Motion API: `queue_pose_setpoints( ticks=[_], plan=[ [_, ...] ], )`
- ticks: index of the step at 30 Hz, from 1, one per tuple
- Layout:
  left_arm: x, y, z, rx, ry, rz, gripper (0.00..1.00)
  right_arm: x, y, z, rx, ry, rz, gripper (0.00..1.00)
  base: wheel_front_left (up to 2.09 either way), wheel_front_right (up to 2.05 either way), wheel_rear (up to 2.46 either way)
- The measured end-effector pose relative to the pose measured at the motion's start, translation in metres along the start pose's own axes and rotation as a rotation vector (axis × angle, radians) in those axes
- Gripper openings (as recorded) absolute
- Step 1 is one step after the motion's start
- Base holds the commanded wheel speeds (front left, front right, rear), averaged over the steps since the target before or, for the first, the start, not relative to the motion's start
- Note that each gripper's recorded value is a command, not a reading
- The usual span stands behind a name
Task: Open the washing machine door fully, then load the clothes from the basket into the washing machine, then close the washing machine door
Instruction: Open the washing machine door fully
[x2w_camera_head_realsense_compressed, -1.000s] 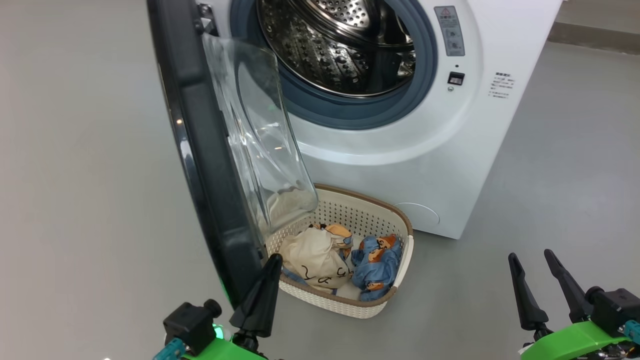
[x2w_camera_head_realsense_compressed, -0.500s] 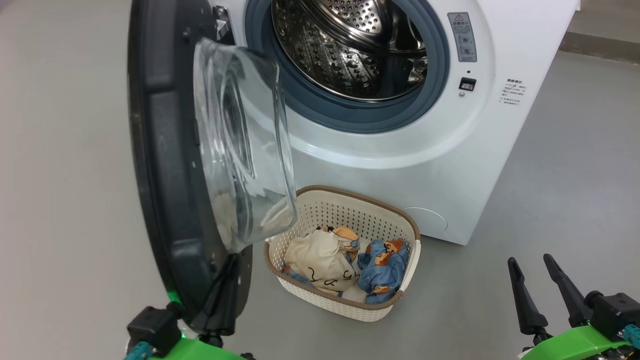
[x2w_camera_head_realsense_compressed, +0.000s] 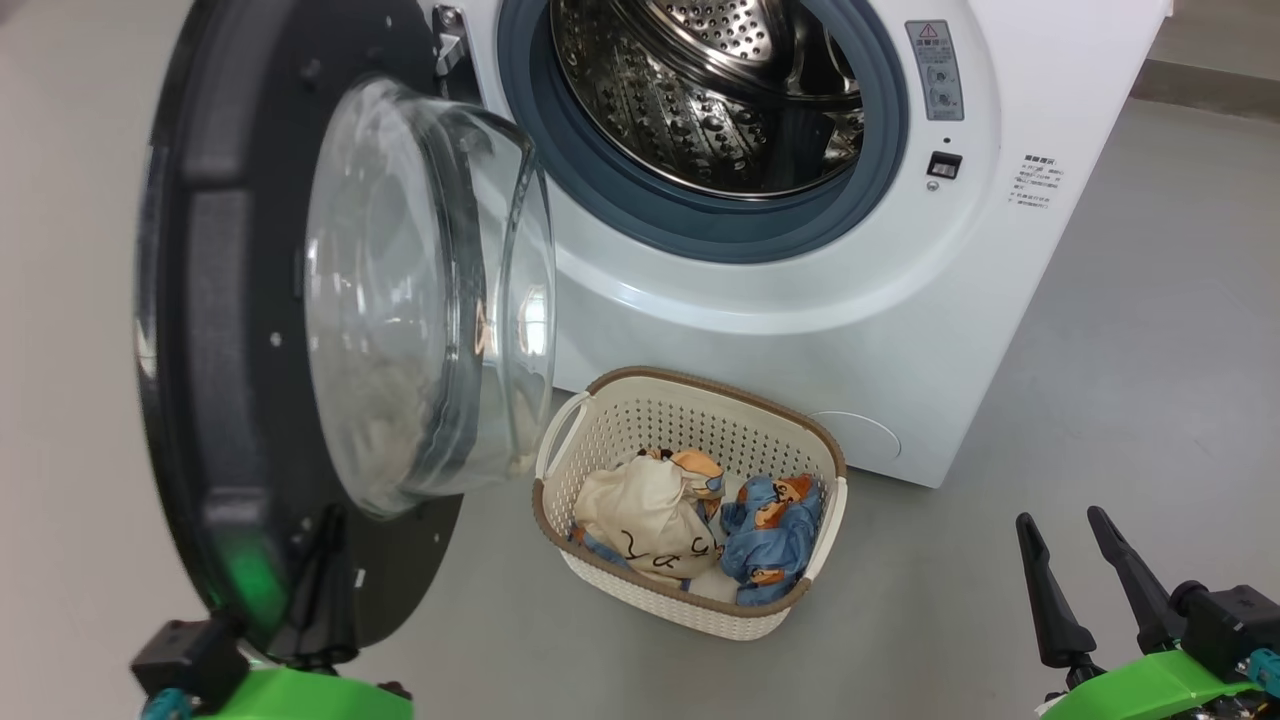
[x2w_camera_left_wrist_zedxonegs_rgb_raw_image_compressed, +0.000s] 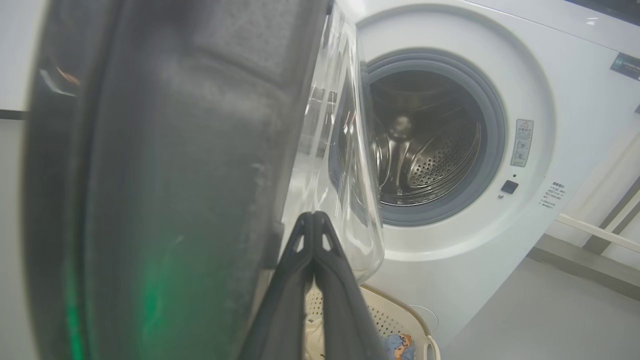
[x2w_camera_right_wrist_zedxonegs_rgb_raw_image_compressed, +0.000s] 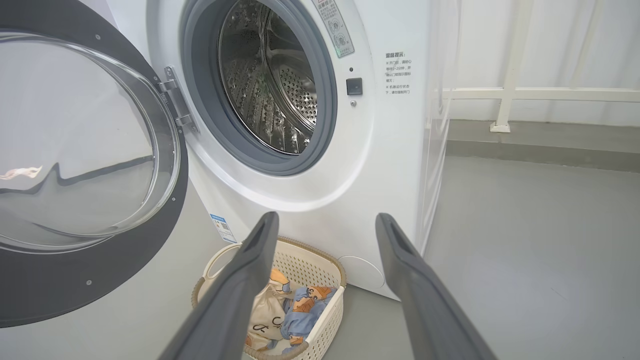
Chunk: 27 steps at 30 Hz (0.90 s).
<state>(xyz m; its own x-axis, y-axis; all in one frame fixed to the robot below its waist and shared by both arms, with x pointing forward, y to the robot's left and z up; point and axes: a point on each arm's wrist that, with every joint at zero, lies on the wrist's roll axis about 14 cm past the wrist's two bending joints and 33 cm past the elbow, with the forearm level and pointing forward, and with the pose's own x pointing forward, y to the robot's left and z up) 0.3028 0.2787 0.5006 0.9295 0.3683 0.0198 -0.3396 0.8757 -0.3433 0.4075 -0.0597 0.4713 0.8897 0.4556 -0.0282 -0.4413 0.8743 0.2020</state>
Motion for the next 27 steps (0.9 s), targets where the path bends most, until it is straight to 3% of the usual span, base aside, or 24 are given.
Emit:
queue_pose_setpoints(
  ticks=[10, 27],
  plan=[
    [0.003, 0.047, 0.016, 0.038, -0.028, 0.128, 0.00, 0.003, -0.005, -0.005, 0.009, 0.010, -0.011, 1.00, 0.00, 0.00, 0.00],
    [0.030, 0.098, 0.056, 0.114, -0.119, 0.278, 0.00, 0.013, -0.015, -0.016, -0.001, 0.038, -0.007, 1.00, 0.00, 0.00, 0.00]
  ],
)
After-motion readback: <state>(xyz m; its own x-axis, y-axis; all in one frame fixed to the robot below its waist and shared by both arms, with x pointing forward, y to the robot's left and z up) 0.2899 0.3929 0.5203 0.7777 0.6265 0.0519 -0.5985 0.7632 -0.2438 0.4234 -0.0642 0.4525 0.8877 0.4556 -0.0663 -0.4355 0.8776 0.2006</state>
